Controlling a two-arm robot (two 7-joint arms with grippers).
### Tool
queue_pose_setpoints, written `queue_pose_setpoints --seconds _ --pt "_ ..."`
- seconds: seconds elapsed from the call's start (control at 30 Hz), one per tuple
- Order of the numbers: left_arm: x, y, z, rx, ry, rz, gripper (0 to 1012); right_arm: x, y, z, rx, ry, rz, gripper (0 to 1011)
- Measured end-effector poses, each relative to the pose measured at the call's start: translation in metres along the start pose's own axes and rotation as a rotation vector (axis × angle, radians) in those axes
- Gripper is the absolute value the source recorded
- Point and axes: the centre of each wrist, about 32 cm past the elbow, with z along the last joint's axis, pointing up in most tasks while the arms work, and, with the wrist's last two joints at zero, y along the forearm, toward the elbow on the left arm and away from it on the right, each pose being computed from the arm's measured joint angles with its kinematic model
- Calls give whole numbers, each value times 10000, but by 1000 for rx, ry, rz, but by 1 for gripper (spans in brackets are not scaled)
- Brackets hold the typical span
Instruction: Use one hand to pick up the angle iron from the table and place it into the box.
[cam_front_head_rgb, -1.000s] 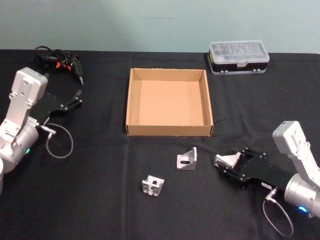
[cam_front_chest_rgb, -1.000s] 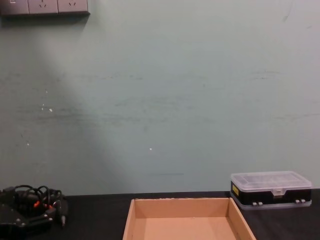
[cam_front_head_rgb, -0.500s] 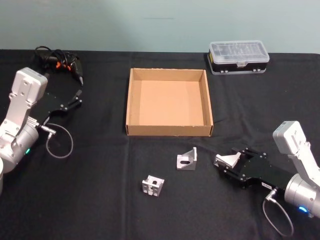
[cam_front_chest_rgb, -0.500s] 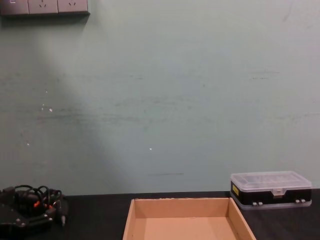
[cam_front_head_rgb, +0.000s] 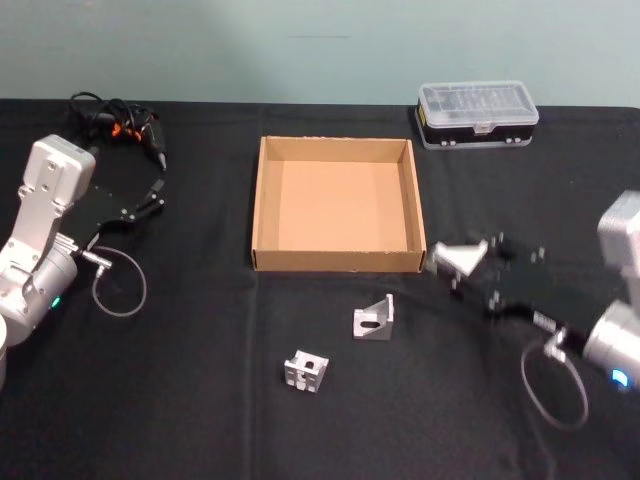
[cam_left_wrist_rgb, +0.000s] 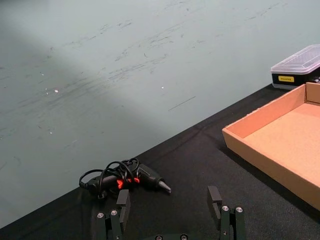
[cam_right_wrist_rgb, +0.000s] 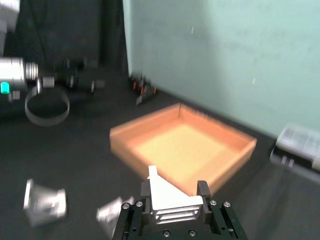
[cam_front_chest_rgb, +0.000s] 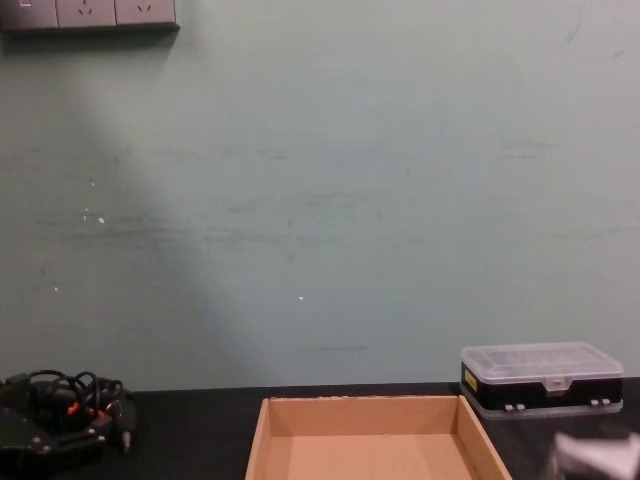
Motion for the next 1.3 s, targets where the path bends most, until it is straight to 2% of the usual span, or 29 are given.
queue_pose_setpoints --seconds 0.03,0.13,0.17,0.27,0.33,0.4,0.47,0.6,0.7,0.9,1.1,1.3 --pt "0 0 0 0 0 0 1011 39 37 86 26 7 -5 562" --pt "0 0 0 0 0 0 1011 106 112 225 54 21 -10 561" --pt "0 0 0 0 0 0 1011 156 180 324 68 31 -12 562" --pt "0 0 0 0 0 0 1011 232 296 464 76 36 -13 561" --pt "0 0 0 0 0 0 1011 281 386 545 76 35 -13 561" --pt "0 0 0 0 0 0 1011 364 565 681 72 19 -11 561" --pt "0 0 0 0 0 0 1011 417 698 765 59 4 -10 561" --pt "0 0 0 0 0 0 1011 487 915 857 18 -25 -4 561" --pt "0 0 0 0 0 0 1011 531 1095 905 -26 -54 7 561" --pt "0 0 0 0 0 0 1011 608 1389 917 -103 -87 34 561" --pt "0 0 0 0 0 0 1011 689 1691 849 -178 -103 73 561" --pt "0 0 0 0 0 0 1011 728 1860 753 -222 -117 87 561"
